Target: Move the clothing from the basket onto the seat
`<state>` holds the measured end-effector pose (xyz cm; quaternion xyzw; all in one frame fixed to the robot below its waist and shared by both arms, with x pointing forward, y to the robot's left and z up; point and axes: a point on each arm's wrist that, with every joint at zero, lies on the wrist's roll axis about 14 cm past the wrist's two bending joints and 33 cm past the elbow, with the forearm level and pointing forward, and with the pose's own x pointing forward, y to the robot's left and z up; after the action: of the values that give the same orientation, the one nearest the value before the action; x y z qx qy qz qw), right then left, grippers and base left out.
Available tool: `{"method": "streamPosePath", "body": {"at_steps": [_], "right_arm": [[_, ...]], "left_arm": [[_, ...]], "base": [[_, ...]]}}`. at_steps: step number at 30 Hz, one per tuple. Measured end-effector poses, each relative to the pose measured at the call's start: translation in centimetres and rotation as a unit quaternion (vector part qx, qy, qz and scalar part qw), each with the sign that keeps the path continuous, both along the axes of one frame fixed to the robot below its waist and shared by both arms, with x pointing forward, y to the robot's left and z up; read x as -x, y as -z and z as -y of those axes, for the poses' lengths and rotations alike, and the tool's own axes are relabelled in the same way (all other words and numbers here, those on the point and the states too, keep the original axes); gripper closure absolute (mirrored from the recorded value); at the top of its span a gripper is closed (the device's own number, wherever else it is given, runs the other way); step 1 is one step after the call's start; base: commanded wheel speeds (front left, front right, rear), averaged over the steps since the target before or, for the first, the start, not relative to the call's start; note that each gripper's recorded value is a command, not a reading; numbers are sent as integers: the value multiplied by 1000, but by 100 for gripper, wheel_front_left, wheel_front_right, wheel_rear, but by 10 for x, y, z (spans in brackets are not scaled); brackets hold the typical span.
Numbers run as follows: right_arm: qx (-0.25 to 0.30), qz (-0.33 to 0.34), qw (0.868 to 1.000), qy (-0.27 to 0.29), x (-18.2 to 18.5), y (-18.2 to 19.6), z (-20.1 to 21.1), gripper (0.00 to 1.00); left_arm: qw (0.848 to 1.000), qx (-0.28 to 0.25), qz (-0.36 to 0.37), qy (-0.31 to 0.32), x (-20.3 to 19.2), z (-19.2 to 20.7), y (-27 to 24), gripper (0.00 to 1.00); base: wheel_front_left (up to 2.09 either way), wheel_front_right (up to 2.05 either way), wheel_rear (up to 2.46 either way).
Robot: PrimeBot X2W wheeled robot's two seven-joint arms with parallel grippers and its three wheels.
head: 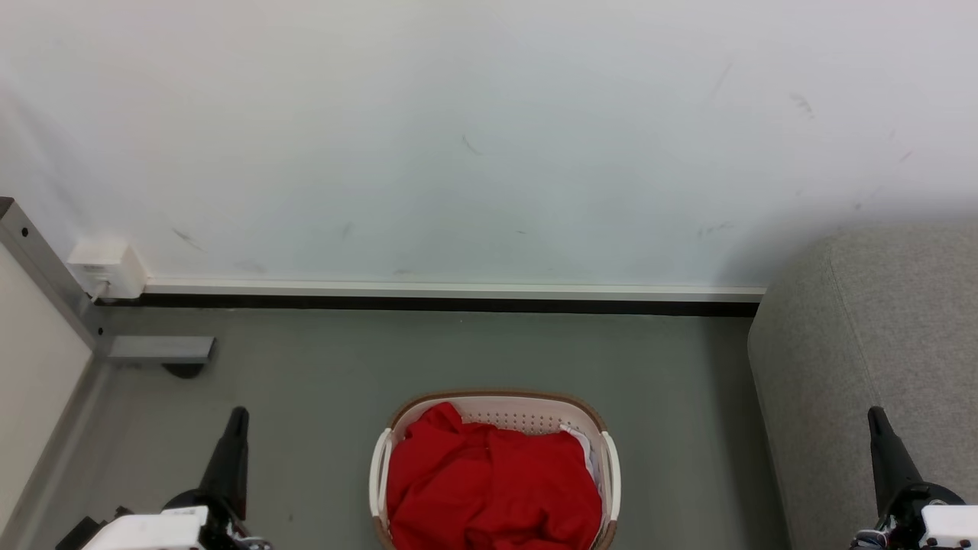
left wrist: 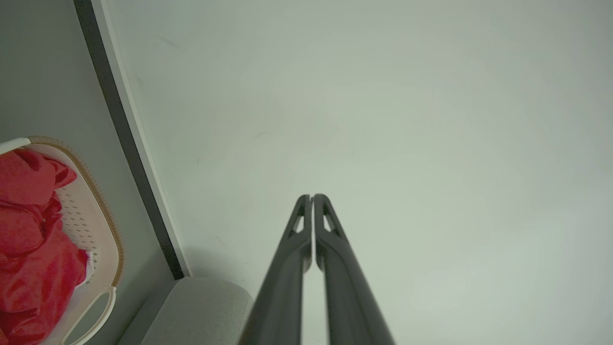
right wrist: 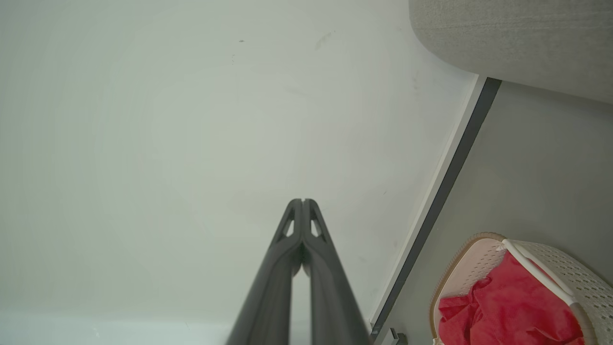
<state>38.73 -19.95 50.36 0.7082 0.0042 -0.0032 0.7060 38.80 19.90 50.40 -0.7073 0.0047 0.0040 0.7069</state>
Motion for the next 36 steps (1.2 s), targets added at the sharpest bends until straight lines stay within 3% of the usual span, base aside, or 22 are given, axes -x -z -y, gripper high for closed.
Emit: {"method": "streamPosePath", "body": {"at_steps": [19, 20, 21, 22, 27, 36], "right_arm": [[0, 0, 1000, 0, 0, 0, 0, 100], [0, 0, 1000, 0, 0, 0, 0, 0], [0, -5, 1000, 0, 1, 3, 0, 100], [-2, -13, 1000, 0, 3, 9, -1, 0], [-10, -45, 999, -1, 15, 31, -6, 0], [22, -37, 999, 3, 14, 25, -9, 0]], "left_arm": [[1000, 0, 0, 0, 0, 0, 0, 100], [1000, 0, 0, 0, 0, 0, 0, 0], [1000, 1, -5, 0, 1, 0, 3, 100], [1000, 3, -13, 0, 3, 1, 9, 0], [999, 7, -47, -1, 14, 4, 31, 0], [999, -11, -47, -8, 13, 7, 30, 0]], "base": [[0, 0, 0], [0, 0, 0], [0, 0, 0], [0, 0, 0], [0, 0, 0], [0, 0, 0]]}}
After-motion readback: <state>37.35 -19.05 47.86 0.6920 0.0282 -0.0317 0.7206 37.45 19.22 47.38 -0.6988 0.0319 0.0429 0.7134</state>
